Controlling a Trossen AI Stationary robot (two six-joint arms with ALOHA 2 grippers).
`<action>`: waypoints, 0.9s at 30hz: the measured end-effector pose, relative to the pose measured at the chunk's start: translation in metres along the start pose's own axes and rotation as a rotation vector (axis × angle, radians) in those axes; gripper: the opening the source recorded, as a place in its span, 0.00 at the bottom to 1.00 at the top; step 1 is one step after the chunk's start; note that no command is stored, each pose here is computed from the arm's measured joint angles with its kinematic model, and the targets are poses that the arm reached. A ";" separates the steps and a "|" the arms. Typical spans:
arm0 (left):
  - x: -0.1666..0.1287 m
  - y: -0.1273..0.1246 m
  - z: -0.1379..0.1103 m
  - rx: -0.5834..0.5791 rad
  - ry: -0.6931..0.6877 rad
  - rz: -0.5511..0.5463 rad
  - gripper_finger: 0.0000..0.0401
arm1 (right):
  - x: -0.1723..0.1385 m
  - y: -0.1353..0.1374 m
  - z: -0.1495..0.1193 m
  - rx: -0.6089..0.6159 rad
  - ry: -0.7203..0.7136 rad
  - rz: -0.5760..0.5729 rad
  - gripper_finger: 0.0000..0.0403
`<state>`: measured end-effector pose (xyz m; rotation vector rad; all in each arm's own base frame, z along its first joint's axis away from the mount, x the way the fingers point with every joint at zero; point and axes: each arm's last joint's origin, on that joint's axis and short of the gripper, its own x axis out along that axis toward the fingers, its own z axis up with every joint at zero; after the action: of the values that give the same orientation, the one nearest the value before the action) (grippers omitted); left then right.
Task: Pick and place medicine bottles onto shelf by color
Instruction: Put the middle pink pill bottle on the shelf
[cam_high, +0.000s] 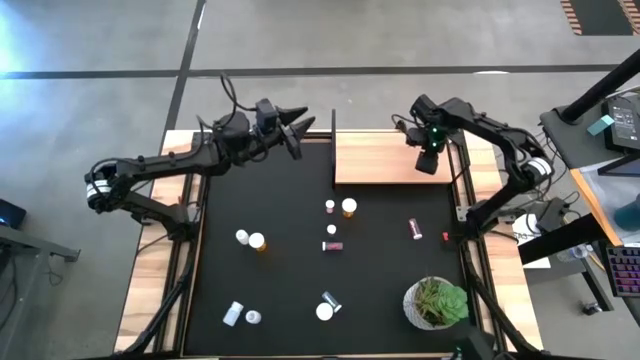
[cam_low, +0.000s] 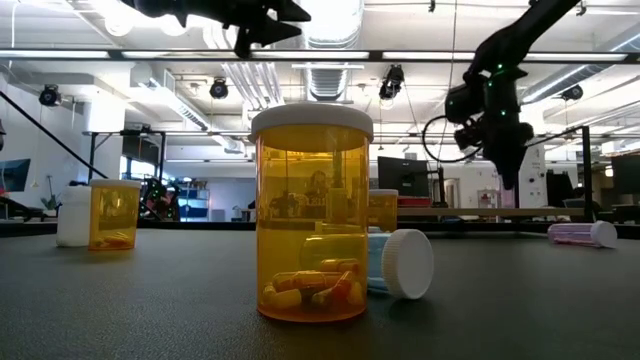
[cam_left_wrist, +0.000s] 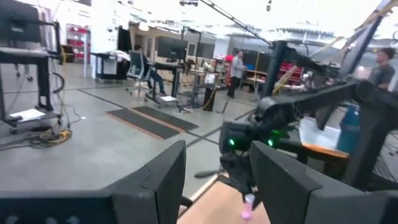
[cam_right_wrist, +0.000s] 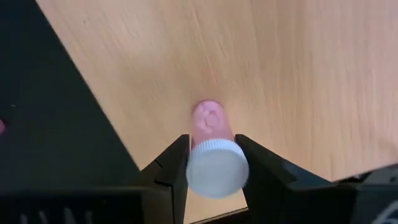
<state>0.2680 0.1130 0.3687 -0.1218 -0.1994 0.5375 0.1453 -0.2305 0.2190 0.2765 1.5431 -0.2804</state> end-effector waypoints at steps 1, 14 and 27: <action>0.000 0.001 0.001 0.000 -0.004 0.005 0.41 | 0.001 -0.001 0.001 -0.006 0.006 -0.007 0.28; 0.001 0.004 0.002 0.002 -0.009 0.019 0.41 | 0.000 -0.021 -0.005 0.109 -0.031 -0.068 0.26; 0.001 0.010 0.003 0.006 -0.011 0.044 0.41 | -0.001 -0.029 -0.003 0.210 -0.074 -0.127 0.26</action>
<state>0.2638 0.1220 0.3699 -0.1175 -0.2066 0.5830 0.1328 -0.2563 0.2202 0.3296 1.4619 -0.5486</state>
